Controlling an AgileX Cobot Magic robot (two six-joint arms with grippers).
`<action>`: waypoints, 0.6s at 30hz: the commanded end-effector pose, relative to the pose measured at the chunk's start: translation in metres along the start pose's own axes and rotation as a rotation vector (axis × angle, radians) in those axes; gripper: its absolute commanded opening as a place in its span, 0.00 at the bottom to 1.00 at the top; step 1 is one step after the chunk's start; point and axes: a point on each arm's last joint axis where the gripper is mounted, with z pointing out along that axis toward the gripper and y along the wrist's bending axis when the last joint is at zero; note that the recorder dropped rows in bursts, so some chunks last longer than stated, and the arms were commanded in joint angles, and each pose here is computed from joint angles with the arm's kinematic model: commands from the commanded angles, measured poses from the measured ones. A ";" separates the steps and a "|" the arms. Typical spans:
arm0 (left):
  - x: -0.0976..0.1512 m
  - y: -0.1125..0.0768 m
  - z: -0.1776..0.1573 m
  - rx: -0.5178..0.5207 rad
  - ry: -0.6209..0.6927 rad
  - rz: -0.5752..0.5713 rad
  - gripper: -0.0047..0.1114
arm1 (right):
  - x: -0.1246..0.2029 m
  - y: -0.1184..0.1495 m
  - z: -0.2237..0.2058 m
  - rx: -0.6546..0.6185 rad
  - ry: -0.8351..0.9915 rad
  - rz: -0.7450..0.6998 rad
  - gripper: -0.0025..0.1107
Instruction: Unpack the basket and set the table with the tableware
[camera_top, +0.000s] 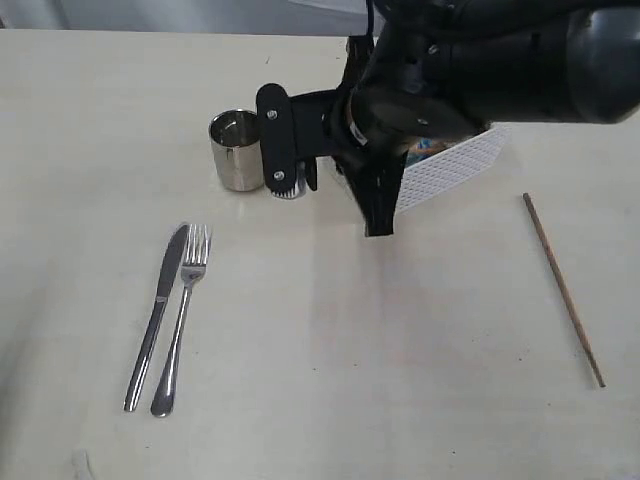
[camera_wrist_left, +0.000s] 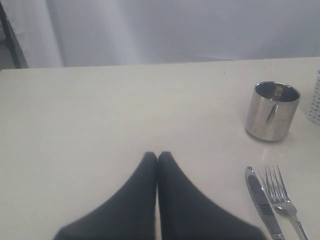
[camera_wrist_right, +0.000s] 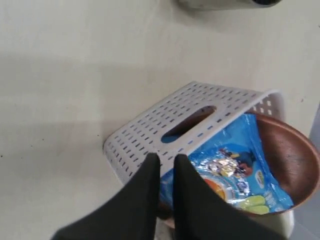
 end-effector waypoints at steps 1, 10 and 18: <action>0.000 0.000 0.000 0.005 -0.007 0.007 0.04 | 0.004 -0.008 -0.022 0.041 -0.028 0.041 0.06; 0.000 0.000 0.000 0.005 -0.007 0.007 0.04 | 0.017 -0.025 -0.079 0.169 -0.115 0.122 0.06; 0.000 0.000 0.000 0.005 -0.007 0.004 0.04 | 0.039 -0.033 -0.144 0.299 -0.229 0.315 0.06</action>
